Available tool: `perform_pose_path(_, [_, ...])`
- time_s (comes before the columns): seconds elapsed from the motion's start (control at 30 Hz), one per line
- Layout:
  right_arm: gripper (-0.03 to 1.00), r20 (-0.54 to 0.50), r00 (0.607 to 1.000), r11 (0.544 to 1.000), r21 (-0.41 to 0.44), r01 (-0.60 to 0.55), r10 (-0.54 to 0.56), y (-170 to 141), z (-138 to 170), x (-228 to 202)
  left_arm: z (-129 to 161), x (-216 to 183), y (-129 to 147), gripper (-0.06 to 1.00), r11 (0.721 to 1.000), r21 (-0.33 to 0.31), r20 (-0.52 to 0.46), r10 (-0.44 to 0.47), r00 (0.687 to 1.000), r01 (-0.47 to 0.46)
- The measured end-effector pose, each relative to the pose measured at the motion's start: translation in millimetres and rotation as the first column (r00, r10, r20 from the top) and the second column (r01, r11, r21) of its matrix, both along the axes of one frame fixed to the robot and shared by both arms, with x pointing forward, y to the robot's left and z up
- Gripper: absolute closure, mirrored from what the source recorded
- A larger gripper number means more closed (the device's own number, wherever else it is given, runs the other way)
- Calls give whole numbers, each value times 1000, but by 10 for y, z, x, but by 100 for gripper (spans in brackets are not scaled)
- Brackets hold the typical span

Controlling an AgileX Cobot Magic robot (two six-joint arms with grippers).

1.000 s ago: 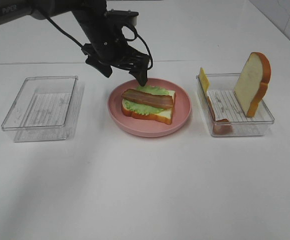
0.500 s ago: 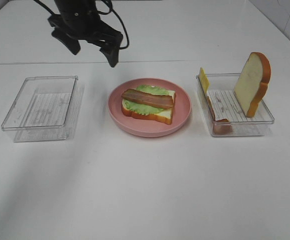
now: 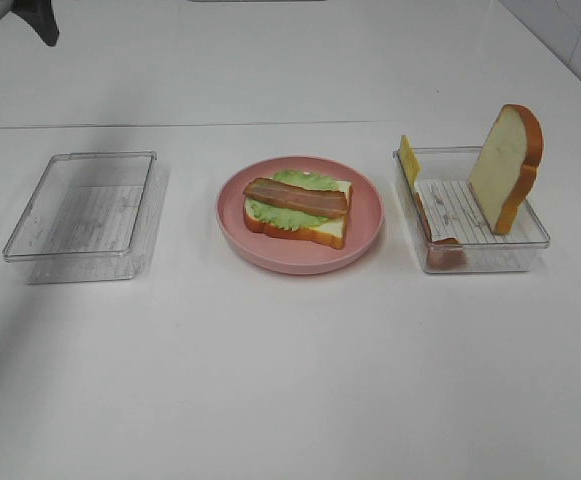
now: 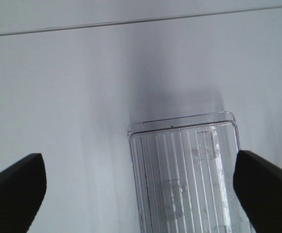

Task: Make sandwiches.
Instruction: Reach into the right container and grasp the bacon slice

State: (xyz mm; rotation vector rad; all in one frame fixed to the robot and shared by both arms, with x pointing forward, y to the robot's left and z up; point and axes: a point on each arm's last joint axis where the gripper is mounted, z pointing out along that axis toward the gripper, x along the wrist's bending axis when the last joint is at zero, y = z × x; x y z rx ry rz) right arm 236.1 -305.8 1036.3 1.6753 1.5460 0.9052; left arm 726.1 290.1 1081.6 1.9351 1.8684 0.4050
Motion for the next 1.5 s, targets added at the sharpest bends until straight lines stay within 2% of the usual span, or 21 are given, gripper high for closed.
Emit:
perform_pose_path(0.1, [1,0,1000,1000,0,0,0,0,0,0,79,-55,147,-4,999,-33,10,15,1000,-14])
perform_pose_path(0.4, [1,0,1000,1000,0,0,0,0,0,0,233,-507,142,-4,1000,-16,-44,-25,999,24])
perform_pose_path(0.47, [1,0,1000,1000,0,0,0,0,0,0,363,-952,133,-4,999,2,-72,-50,996,50])
perform_pose_path(0.5, [1,0,1000,1000,0,0,0,0,0,0,363,-952,133,-4,999,2,-72,-50,996,50])
perform_pose_path(0.57, [1,0,1000,1000,0,0,0,0,0,0,421,-1331,130,-4,998,18,-84,-59,995,61])
perform_pose_path(0.63, [1,0,1000,1000,0,0,0,0,0,0,400,-1448,129,-4,998,22,-93,-62,994,64])
perform_pose_path(0.67, [1,0,1000,1000,0,0,0,0,0,0,429,-1691,121,-4,997,28,-76,-69,995,71])
perform_pose_path(0.77, [1,0,1000,1000,0,0,0,0,0,0,437,-1832,117,-4,997,30,-68,-71,995,73])
perform_pose_path(0.83, [1,0,1000,1000,0,0,0,0,0,0,440,-2353,104,-4,997,39,-41,-69,997,70])
perform_pose_path(0.87, [1,0,1000,1000,0,0,0,0,0,0,440,-2353,104,-4,997,39,-41,-69,997,70])
perform_pose_path(0.93, [1,0,1000,1000,0,0,0,0,0,0,358,-2724,94,-4,997,44,-35,-69,997,71])
perform_pose_path(0.97, [1,0,1000,1000,0,0,0,0,0,0,358,-2724,94,-4,997,44,-35,-69,997,71])
perform_pose_path(1.0, [1,0,1000,1000,0,0,0,0,0,0,337,-2964,88,-4,996,49,-14,-69,998,70])
perform_pose_path(1.03, [1,0,1000,1000,0,0,0,0,0,0,337,-2964,88,-4,996,49,-14,-69,998,70])
perform_pose_path(1.1, [1,0,1000,1000,0,0,0,0,0,0,296,-3291,78,-4,996,55,26,-69,997,67])
perform_pose_path(1.27, [1,0,1000,1000,0,0,0,0,0,0,238,-3695,67,-4,996,66,101,-69,993,62])
perform_pose_path(1.3, [1,0,1000,1000,0,0,0,0,0,0,192,-3901,61,-4,996,72,146,-70,987,60])
perform_pose_path(1.37, [1,0,1000,1000,0,0,0,0,0,0,172,-3980,58,-4,996,74,166,-70,984,58])
perform_pose_path(1.4, [1,0,1000,1000,0,0,0,0,0,0,118,-4173,51,-4,995,79,219,-71,973,54])
perform_pose_path(1.43, [1,0,1000,1000,0,0,0,0,0,0,118,-4173,51,-4,995,79,219,-71,973,54])
perform_pose_path(1.5, [1,0,1000,1000,0,0,0,0,0,0,33,-4388,43,-4,995,85,284,-71,956,49])
